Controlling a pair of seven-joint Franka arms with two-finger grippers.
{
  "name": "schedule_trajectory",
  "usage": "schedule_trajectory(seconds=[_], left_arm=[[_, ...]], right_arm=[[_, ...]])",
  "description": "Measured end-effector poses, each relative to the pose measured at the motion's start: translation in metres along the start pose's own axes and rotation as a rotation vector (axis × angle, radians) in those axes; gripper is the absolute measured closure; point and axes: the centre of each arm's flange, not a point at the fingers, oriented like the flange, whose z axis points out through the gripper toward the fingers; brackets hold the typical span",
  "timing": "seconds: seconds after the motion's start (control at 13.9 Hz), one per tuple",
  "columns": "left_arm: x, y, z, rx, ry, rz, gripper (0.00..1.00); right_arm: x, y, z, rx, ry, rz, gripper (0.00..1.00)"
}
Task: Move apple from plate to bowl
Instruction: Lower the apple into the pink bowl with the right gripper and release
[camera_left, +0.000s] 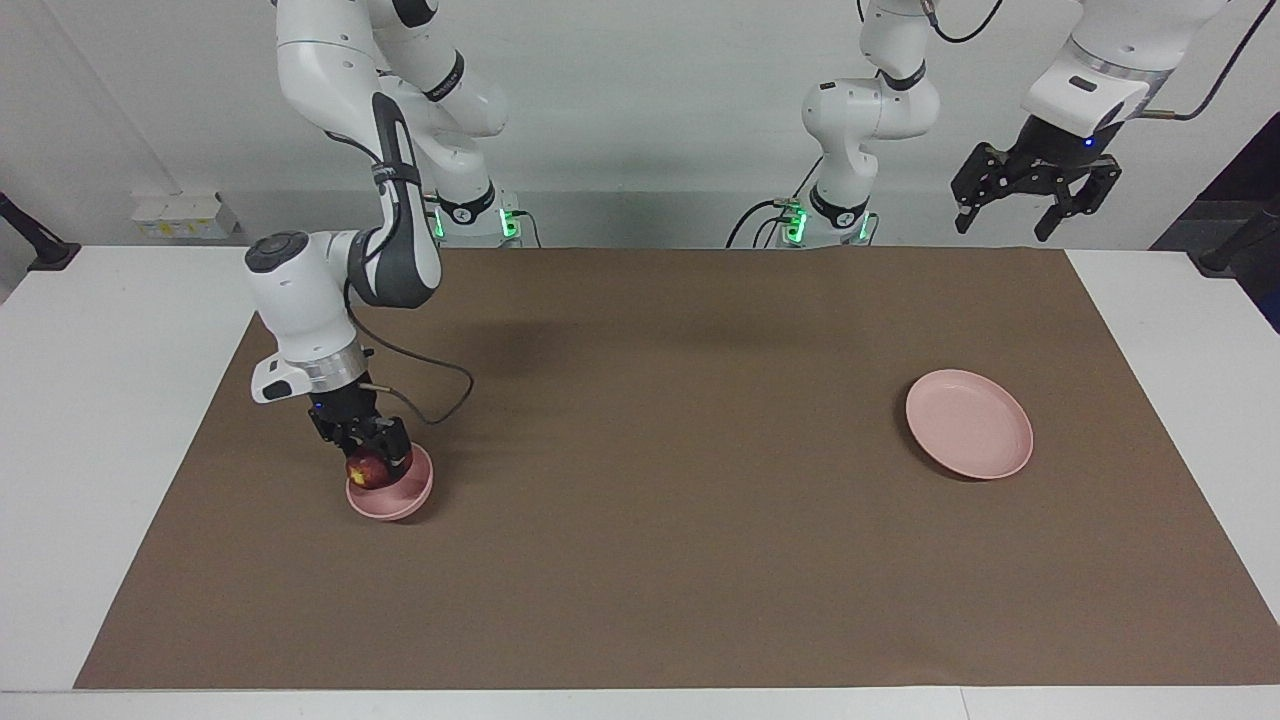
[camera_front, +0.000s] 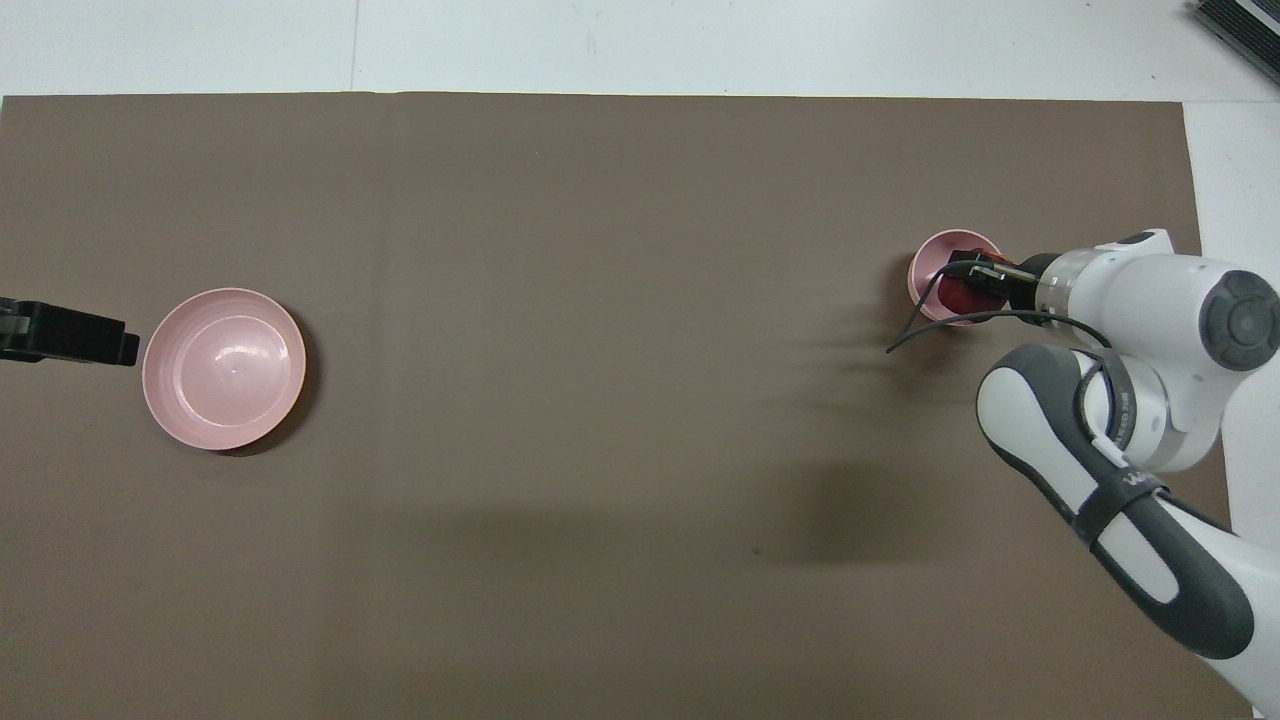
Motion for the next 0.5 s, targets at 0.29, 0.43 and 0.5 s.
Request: schedule_trajectory(seconds=[0.29, 0.43, 0.5], left_arm=[[-0.002, -0.016, -0.003, 0.016, 0.002, -0.026, 0.00], [-0.002, -0.018, -0.003, 0.016, 0.001, -0.028, 0.00], [-0.002, -0.018, -0.003, 0.016, 0.001, -0.028, 0.00]], right_arm=[[-0.011, -0.003, -0.004, -0.020, 0.071, -0.099, 0.21], [-0.010, -0.005, -0.005, -0.030, 0.081, -0.133, 0.12], [-0.008, -0.006, -0.007, -0.031, 0.088, -0.141, 0.03]])
